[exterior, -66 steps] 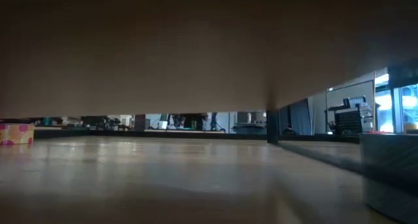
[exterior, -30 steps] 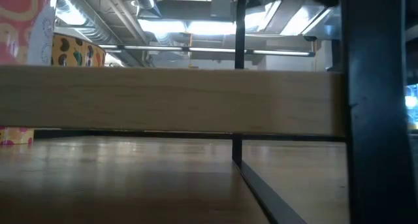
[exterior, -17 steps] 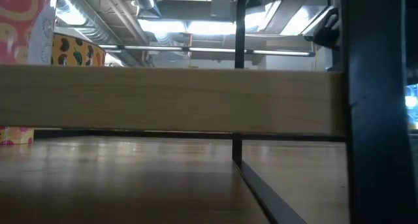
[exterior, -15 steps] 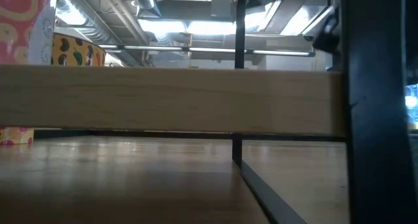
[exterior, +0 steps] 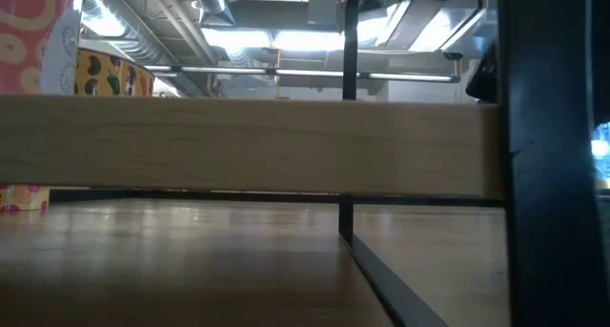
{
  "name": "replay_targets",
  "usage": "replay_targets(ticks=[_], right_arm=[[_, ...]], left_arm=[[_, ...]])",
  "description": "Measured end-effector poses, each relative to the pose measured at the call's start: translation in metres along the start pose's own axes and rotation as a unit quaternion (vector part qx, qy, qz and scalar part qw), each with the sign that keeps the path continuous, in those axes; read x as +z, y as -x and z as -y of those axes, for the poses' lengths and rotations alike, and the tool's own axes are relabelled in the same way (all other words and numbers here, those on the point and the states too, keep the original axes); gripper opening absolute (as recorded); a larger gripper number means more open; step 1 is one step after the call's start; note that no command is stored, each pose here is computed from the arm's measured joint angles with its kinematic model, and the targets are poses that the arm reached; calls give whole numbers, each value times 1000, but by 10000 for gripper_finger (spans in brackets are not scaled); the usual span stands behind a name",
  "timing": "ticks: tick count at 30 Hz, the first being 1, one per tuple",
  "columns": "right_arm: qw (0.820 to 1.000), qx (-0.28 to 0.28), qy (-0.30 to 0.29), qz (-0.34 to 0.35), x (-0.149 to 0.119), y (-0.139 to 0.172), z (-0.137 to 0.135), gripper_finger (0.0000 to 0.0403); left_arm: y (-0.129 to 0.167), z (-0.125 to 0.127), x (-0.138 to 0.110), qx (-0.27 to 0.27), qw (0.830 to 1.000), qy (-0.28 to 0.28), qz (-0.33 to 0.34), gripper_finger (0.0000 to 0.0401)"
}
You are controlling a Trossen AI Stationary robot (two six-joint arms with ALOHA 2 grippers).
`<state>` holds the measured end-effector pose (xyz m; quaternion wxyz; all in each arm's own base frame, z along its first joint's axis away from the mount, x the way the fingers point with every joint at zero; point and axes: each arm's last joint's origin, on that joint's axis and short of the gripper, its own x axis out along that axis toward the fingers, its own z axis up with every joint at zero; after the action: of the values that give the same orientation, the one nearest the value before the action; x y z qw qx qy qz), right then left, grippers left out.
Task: Pick and place cans onto a shelf
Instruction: Put the canned tuna on the shelf
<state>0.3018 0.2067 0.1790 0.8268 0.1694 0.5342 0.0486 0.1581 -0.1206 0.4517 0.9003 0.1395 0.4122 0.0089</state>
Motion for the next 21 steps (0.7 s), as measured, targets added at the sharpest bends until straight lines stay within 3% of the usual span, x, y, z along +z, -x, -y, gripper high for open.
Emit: replay_targets(ticks=[21], right_arm=[[1000,-16,-18,-17,-5,-25,3,76]], left_arm=[[0,0,0,0,1000,3,0,55]])
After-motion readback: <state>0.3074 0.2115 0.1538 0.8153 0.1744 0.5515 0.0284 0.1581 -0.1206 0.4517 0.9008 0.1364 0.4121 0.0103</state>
